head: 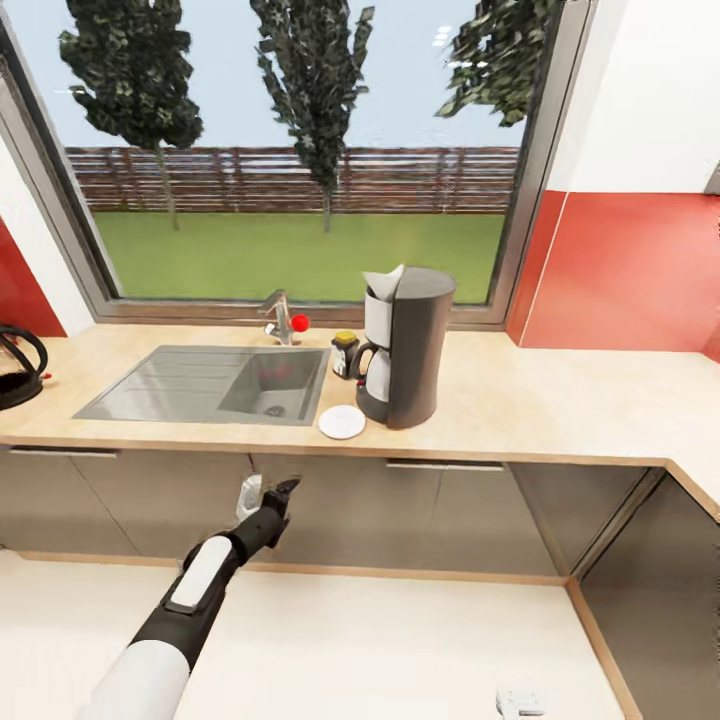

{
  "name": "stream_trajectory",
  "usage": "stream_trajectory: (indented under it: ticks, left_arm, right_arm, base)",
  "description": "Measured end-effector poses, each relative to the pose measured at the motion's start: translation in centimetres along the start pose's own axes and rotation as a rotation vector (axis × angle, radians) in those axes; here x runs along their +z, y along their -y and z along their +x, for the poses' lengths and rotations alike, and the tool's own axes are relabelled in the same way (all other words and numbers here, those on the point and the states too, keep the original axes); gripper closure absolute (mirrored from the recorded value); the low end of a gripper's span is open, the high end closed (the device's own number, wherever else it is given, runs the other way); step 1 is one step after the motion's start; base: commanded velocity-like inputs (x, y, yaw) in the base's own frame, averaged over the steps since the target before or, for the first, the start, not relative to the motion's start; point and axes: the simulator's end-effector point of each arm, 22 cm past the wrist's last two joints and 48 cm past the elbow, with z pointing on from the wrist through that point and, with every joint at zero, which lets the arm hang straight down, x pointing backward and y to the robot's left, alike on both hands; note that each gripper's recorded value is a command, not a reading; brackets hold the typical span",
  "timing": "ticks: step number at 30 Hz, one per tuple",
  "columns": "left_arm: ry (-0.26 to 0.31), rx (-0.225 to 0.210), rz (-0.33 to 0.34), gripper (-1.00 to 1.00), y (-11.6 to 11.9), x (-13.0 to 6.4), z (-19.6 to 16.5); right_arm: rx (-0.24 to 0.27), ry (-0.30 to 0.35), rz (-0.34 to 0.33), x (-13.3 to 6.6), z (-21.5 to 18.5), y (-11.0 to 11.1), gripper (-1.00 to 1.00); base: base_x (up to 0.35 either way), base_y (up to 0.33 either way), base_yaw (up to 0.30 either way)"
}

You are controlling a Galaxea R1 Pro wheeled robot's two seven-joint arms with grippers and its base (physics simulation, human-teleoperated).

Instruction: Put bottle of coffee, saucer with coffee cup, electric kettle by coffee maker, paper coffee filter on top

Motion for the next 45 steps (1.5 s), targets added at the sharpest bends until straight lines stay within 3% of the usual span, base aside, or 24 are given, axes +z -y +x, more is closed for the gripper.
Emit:
stream_trajectory:
  ticks: [2,4,5,7,9,11,12,13,18,20,24,25,26,27,32,39,41,45]
  left_arm:
    - [-0.004,-0.008,-0.020,-1.00,-3.0,-1.2,0.3]
    - [-0.007,-0.008,-0.071,-1.00,-10.3,-4.8,0.6]
    - [-0.005,-0.005,-0.066,-1.00,-10.4,-4.9,0.4]
    - [-0.013,0.027,-0.110,-1.00,-14.8,-7.4,1.0]
    - [-0.030,0.085,-0.169,-1.00,-18.1,-9.2,1.7]
    - [-0.042,0.177,-0.243,-1.00,-21.4,-10.6,2.2]
    - [-0.041,0.205,-0.262,-1.00,-22.2,-10.9,2.2]
    - [-0.036,0.263,-0.296,-1.00,-23.6,-11.5,2.0]
    - [-0.042,0.467,-0.409,-1.00,-28.2,-13.5,2.0]
    - [-0.071,0.578,-0.460,-1.00,-30.4,-14.5,2.3]
    - [-0.107,0.714,-0.502,-1.00,-32.4,-15.6,2.6]
    - [-0.118,0.764,-0.513,-1.00,-33.1,-16.0,2.7]
    - [-0.140,0.881,-0.539,-1.00,-34.9,-17.3,3.0]
    - [-0.144,0.907,-0.548,-1.00,-35.6,-17.8,2.9]
    - [-0.133,0.975,-0.615,-1.00,-38.1,-20.9,-0.9]
    - [-0.171,0.974,-0.639,-1.00,-39.7,-22.2,-0.1]
    - [-0.178,0.975,-0.632,-1.00,-39.7,-22.1,0.1]
    - [-0.180,0.975,-0.632,-1.00,-39.7,-22.1,0.2]
  right_arm:
    - [0.000,0.000,0.001,0.0,0.0,0.0,-1.00]
    - [0.000,0.000,0.001,0.0,0.0,0.0,-1.00]
    - [0.000,0.000,0.001,0.0,0.0,0.0,-1.00]
    - [0.001,0.001,0.001,0.0,0.0,0.0,-1.00]
    - [0.002,0.002,0.002,0.0,-0.1,0.1,-1.00]
    - [0.002,0.003,0.002,0.0,-0.1,0.1,-1.00]
    - [0.003,0.003,0.003,0.0,-0.1,0.2,-1.00]
    - [0.003,0.004,0.003,0.0,-0.1,0.2,-1.00]
    - [0.004,0.005,0.008,-0.1,-0.1,0.6,-1.00]
    - [0.004,0.005,0.009,-0.1,-0.1,0.7,-1.00]
    - [0.004,0.005,0.010,-0.1,-0.1,0.7,-1.00]
    - [0.004,0.005,0.010,-0.1,-0.1,0.7,-1.00]
    - [0.004,0.005,0.010,-0.1,-0.1,0.7,-1.00]
    - [0.004,0.005,0.010,-0.1,-0.1,0.8,-1.00]
    - [0.008,0.007,0.021,-0.1,-0.2,1.5,-1.00]
    - [0.009,0.008,0.029,-0.2,-0.3,2.1,-1.00]
    - [0.008,0.007,0.058,-0.4,-0.3,4.3,-1.00]
    - [0.006,-0.003,0.078,-0.6,0.4,6.0,-1.00]
  base:
    - [-0.050,0.000,0.000]
    - [-0.010,0.000,0.000]
    - [-0.005,0.000,0.000]
    - [-0.002,0.000,0.000]
    - [0.000,0.000,0.000]
    - [0.000,0.000,0.000]
    - [0.000,0.000,0.000]
    - [0.000,0.000,0.000]
    - [0.000,0.000,0.000]
    - [0.000,0.000,0.000]
    - [0.000,0.000,0.000]
    - [0.000,0.000,0.000]
    - [0.000,0.000,0.000]
    - [0.000,0.000,0.000]
    - [0.000,0.000,0.000]
    - [0.000,0.000,0.128]
    - [0.000,0.000,0.272]
    - [0.000,0.000,0.274]
